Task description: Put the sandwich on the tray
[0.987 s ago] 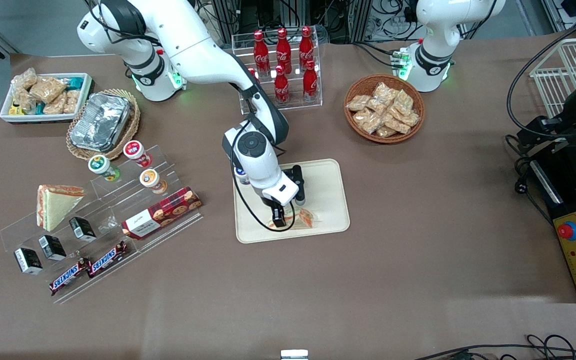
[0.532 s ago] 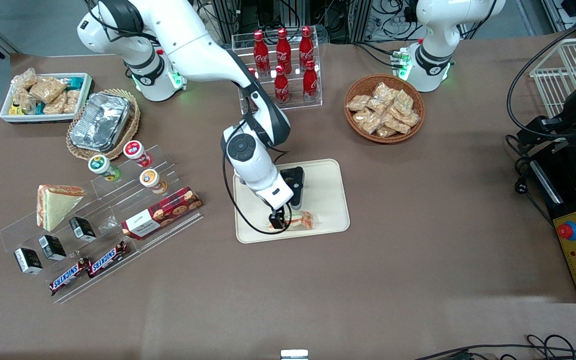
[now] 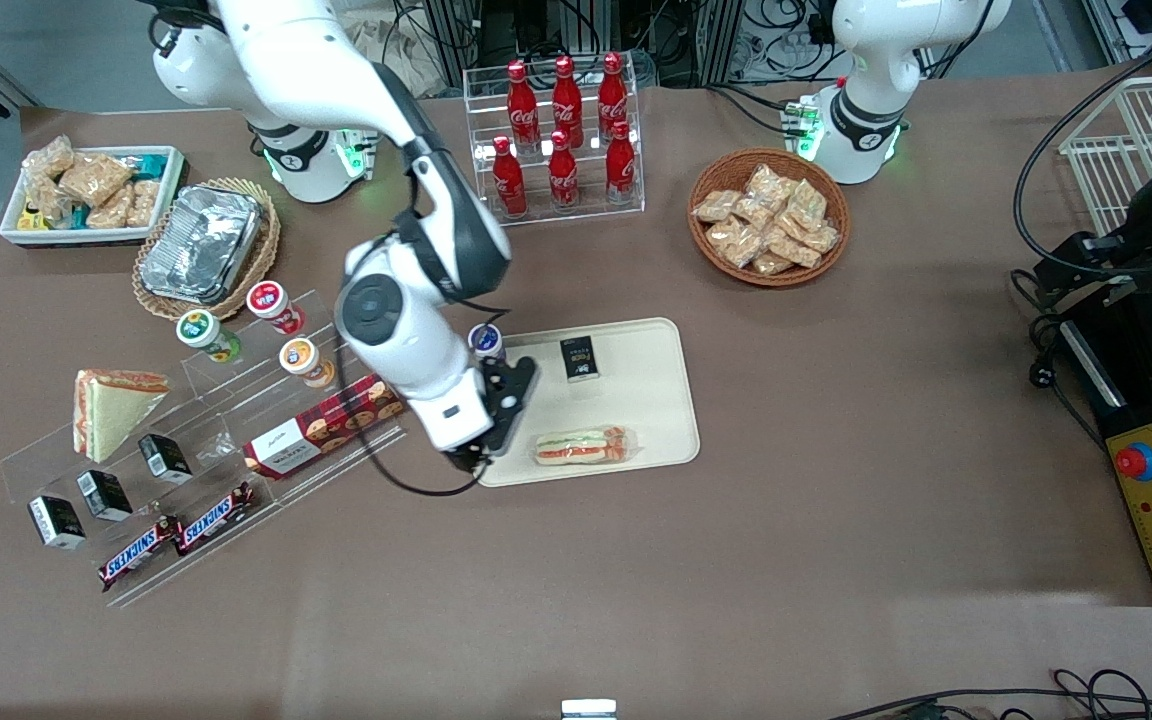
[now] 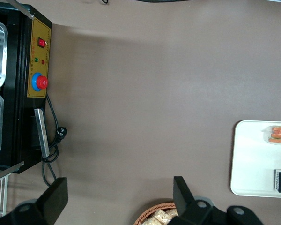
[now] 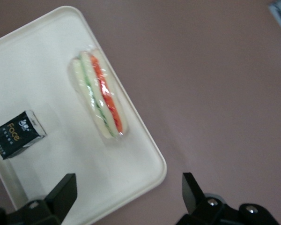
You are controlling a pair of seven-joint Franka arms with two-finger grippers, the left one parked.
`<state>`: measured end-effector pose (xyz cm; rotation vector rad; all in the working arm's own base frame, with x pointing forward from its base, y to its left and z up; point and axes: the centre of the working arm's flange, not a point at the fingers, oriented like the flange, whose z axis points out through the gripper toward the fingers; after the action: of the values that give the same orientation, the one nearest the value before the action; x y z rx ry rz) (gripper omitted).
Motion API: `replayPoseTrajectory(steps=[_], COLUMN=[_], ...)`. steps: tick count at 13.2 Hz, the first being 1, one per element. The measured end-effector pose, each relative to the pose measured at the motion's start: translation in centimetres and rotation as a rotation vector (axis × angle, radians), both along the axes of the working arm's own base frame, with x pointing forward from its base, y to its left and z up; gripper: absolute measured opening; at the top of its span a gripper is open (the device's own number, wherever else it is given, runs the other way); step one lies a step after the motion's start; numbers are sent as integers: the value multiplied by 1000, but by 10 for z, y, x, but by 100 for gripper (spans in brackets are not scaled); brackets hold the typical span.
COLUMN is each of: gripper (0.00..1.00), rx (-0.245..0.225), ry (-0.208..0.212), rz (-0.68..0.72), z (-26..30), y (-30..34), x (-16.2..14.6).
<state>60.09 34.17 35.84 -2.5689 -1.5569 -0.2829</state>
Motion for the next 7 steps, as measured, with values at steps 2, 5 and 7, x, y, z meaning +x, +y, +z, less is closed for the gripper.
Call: replayPoseTrajectory(steps=[2,5,7], gripper=[100,100,100], rx=[0,3,6], ry=[42,83,96], rz=[-119,-298,-379], z=[19,48,73], y=[-30,-79,-125], x=[8,20,28])
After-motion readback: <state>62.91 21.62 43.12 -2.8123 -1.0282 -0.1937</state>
